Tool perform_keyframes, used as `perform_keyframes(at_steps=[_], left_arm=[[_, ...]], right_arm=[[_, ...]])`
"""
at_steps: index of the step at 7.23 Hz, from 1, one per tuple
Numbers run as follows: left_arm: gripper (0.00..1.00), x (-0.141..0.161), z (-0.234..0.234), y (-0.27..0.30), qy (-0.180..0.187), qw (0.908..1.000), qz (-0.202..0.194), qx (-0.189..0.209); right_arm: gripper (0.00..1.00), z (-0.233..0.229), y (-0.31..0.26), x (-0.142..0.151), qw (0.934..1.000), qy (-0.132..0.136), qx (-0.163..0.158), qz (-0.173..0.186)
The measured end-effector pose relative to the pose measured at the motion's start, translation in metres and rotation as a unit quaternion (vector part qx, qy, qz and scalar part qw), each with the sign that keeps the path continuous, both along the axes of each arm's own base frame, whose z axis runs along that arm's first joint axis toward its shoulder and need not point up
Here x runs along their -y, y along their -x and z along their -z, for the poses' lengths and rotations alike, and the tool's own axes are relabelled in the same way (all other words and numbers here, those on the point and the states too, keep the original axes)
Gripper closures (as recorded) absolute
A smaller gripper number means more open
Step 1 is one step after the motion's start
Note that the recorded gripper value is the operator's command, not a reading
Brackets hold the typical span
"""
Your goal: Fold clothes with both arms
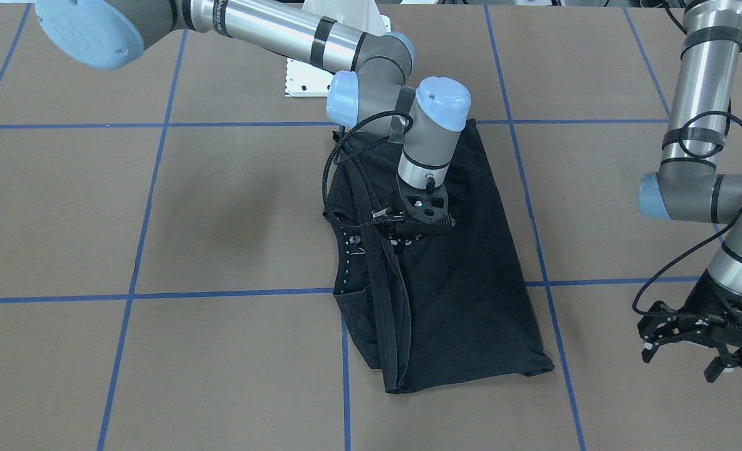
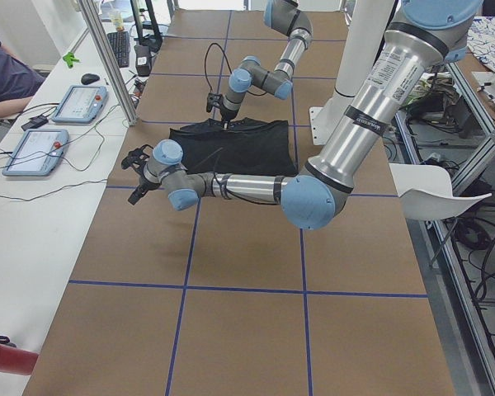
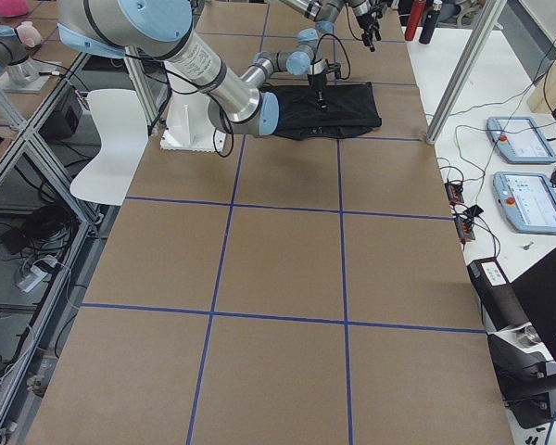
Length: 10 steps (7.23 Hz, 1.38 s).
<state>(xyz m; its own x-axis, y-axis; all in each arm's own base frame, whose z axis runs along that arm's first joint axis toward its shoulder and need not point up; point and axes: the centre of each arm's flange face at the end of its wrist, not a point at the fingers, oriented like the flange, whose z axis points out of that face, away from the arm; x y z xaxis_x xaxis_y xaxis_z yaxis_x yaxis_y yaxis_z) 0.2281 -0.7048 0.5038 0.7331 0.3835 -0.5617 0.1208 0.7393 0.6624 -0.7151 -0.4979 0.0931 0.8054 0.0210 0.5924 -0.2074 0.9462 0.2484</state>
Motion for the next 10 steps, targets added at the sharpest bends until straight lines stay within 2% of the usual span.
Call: perform_keyframes(at_steps=[1, 3, 4, 6, 10], left_arm=[[0.0, 0.0, 0.0, 0.0, 0.0, 1.0, 0.0, 0.0], [0.0, 0.0, 0.0, 0.0, 0.0, 1.0, 0.0, 0.0], [0.0, 0.0, -0.001, 0.0, 0.0, 1.0, 0.0, 0.0], [0.0, 0.0, -0.001, 0.0, 0.001, 1.0, 0.0, 0.0], [0.0, 0.0, -0.001, 0.0, 0.001, 1.0, 0.0, 0.0]], right_arm=[[0.65, 0.0, 0.0, 0.0, 1.0, 0.0, 0.0, 0.0], [0.64, -0.005, 0.002, 0.001, 1.0, 0.002, -0.005, 0.0], [0.67, -0.008, 0.003, 0.001, 1.0, 0.003, -0.008, 0.001], [1.0, -0.013, 0.006, 0.002, 0.9999, 0.005, -0.013, 0.002], [1.0, -0.005, 0.001, 0.001, 1.0, 0.006, -0.007, 0.002]])
